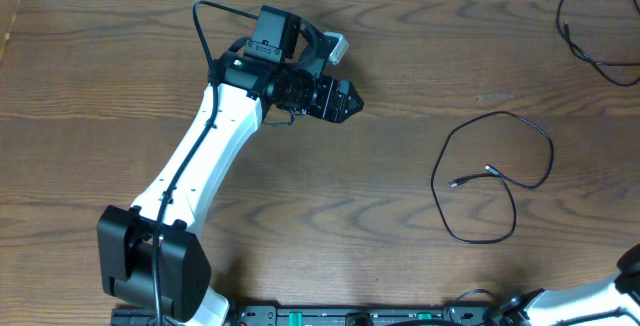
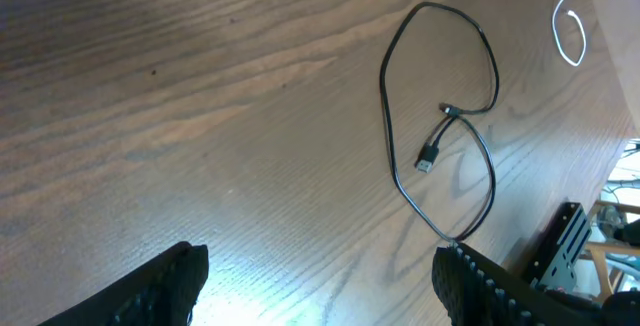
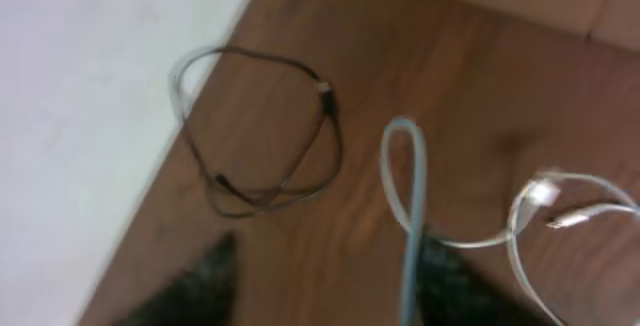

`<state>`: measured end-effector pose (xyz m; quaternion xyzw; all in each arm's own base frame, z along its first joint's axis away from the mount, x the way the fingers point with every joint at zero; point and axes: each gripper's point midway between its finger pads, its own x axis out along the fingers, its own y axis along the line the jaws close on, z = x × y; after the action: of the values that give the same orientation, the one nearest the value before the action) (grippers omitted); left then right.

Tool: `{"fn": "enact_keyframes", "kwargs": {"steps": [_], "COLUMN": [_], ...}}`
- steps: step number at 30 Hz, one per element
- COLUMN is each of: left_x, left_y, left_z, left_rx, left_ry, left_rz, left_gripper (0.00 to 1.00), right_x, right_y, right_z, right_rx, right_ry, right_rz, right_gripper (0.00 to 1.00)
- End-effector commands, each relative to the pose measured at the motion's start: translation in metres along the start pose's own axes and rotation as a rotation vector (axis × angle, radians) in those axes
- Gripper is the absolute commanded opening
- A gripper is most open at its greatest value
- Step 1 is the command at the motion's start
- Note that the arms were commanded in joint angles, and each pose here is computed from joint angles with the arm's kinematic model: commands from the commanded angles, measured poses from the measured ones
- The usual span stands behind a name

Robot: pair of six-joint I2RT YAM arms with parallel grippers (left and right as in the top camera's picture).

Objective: Untangle cables

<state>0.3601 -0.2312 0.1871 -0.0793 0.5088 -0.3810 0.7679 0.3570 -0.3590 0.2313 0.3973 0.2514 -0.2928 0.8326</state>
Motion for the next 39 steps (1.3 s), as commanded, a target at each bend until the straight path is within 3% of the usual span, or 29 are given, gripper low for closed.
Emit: {"fn": "enact_keyframes", "kwargs": {"steps": [1,5,8,12,20,26,30,39], "left_x": [-0.01,-0.01,-0.01,-0.01,-0.014,-0.012,-0.009,-0.017], "left_y": [-0.01,-0.01,-0.01,-0.007,0.033,0.043,0.053,0.071], "left_z": [0.005,0.005,0.005,0.005,0.004,-0.003,-0.012,-0.012], "left_rx": [0.035,0.035,0.036,0.035,0.025,-0.004,-0.029,-0.075], "left_ry": [-0.023,-0.023,-0.023,-0.023,-0.02,0.009,0.045,0.035], "left_rz": [-0.012,-0.011,-0.011,0.004,0.235,0.275,0.319,0.401], "left_gripper": [0.77,0.77,0.77,0.77,0.77,0.77,0.77,0.77], "right_x": [0.012,0.01,0.004,0.0,-0.009,-0.015,-0.023,-0.033], "right_y": [-0.015,0.006,0.025,0.042,0.088,0.092,0.107,0.1], "right_z": [-0.007,-0.016,-0.028,-0.06,-0.165,-0.228,-0.278,-0.366], "right_rx": [0.05,0.092,0.095,0.054,-0.174,-0.377,-0.547,-0.694], "right_ry": [0.037,0.089,0.141,0.242,0.568,0.704,0.815,1.002], "right_rz": [-0.042,0.065,0.133,0.128,0.145,-0.044,-0.027,-0.027], "right_gripper": [0.68,0.82,0.86,0.86,0.85,0.85,0.85,0.84]}}
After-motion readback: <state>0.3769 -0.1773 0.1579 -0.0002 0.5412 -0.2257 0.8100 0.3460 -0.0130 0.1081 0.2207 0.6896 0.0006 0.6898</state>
